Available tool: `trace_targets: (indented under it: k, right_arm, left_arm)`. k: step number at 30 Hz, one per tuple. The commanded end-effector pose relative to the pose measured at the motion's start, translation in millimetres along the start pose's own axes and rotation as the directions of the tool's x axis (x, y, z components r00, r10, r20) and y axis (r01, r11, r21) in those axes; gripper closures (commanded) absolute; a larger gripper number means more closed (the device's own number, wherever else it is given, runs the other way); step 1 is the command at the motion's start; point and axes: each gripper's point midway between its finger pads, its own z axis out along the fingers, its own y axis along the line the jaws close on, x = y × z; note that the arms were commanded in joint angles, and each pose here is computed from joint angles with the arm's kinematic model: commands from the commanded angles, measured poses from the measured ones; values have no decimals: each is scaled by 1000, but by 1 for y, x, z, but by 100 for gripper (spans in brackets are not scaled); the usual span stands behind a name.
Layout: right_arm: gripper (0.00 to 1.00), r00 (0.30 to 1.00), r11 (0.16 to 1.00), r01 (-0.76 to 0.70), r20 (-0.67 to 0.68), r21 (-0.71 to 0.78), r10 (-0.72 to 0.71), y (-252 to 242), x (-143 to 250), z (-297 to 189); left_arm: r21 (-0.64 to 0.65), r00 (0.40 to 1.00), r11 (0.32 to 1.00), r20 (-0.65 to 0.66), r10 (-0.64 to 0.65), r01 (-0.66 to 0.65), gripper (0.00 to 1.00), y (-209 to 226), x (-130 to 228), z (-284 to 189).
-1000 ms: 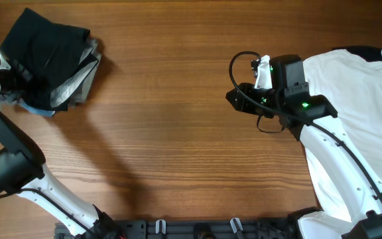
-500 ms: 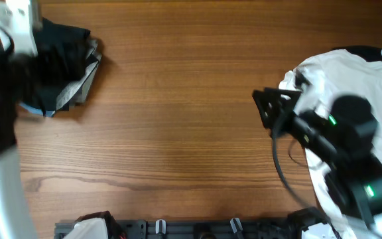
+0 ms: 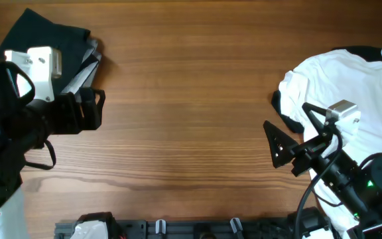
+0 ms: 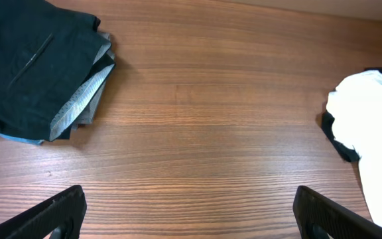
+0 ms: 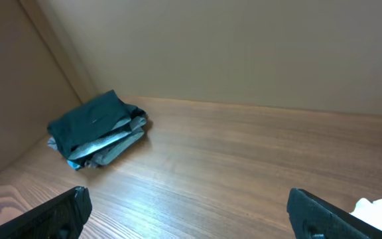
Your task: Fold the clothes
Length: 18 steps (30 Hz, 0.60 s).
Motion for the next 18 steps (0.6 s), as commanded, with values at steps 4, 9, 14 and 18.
trace_targets:
  k: [4, 9, 14, 18]
  right_arm:
    - [0, 986, 990, -134, -90, 52, 138, -8, 24, -1]
    - [0, 996, 986, -64, -49, 157, 73, -27, 16, -3]
    - [0, 973, 969, 196, 94, 152, -211, -23, -11, -7]
    - [0, 955, 964, 214, 172, 157, -240, -29, 20, -6]
  left_arm:
    - [-7, 1000, 1000, -4, -7, 7, 0, 1, 1, 1]
    - [-7, 1000, 1000, -4, -7, 7, 0, 1, 1, 1]
    - [-7, 1000, 1000, -4, -7, 7, 0, 1, 1, 1]
    - [-7, 1000, 1000, -4, -7, 7, 0, 1, 1, 1]
